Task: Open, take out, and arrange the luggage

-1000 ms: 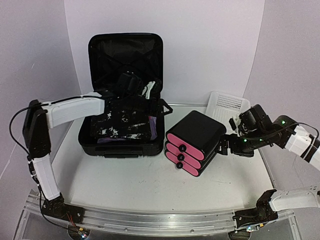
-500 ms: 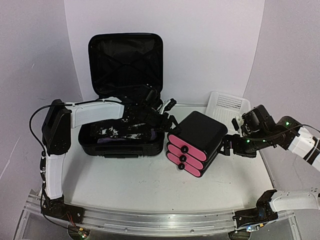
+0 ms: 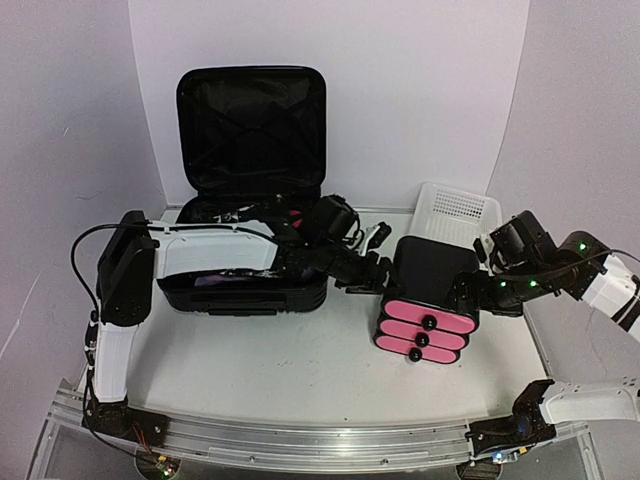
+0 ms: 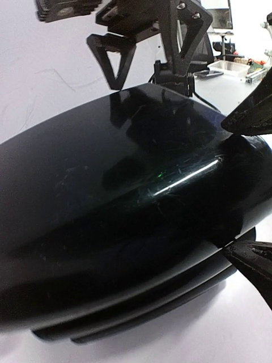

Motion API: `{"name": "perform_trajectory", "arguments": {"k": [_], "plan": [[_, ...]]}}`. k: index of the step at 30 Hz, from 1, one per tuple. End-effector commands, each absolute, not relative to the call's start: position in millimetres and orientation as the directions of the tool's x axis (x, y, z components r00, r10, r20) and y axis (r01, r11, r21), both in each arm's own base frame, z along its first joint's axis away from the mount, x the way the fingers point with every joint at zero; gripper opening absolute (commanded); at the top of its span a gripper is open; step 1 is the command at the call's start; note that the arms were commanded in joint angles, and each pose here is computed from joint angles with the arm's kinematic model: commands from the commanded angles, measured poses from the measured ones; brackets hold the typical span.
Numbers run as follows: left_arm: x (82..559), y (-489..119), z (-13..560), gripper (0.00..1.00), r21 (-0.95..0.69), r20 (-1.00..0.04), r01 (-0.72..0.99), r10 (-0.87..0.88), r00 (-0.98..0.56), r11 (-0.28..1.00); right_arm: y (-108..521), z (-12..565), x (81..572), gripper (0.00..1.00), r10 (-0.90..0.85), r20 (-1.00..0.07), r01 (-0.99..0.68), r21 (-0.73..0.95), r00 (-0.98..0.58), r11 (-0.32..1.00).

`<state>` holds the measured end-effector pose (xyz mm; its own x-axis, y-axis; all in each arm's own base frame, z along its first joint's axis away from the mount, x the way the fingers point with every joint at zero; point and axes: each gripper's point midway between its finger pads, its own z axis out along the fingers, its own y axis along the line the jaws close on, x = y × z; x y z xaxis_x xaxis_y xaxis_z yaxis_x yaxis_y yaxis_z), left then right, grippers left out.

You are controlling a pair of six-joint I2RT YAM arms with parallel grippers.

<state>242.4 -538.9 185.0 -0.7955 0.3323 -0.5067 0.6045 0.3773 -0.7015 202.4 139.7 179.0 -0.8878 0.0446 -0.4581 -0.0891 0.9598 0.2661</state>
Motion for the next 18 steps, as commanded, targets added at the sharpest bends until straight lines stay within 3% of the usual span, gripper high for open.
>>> {"name": "perform_trajectory", "arguments": {"k": [1,12,18], "plan": [[216.0,-573.4,191.0,0.64,-0.744,-0.507,0.594,0.321,-0.800,0.306,115.7,201.1,201.4,0.98,0.055,-0.514,-0.048,0.185,-0.856,0.982],[200.5,-633.7,180.1,0.70,-0.797,-0.489,0.565,0.323,-0.811,0.212,100.0,227.5,187.2,0.98,0.083,-0.577,-0.051,0.212,-0.812,0.976],[235.9,-599.8,190.9,0.89,-0.735,-0.545,0.574,0.188,-0.817,0.362,93.0,230.9,180.7,0.98,0.083,-0.589,-0.052,0.209,-0.804,0.976]]}}
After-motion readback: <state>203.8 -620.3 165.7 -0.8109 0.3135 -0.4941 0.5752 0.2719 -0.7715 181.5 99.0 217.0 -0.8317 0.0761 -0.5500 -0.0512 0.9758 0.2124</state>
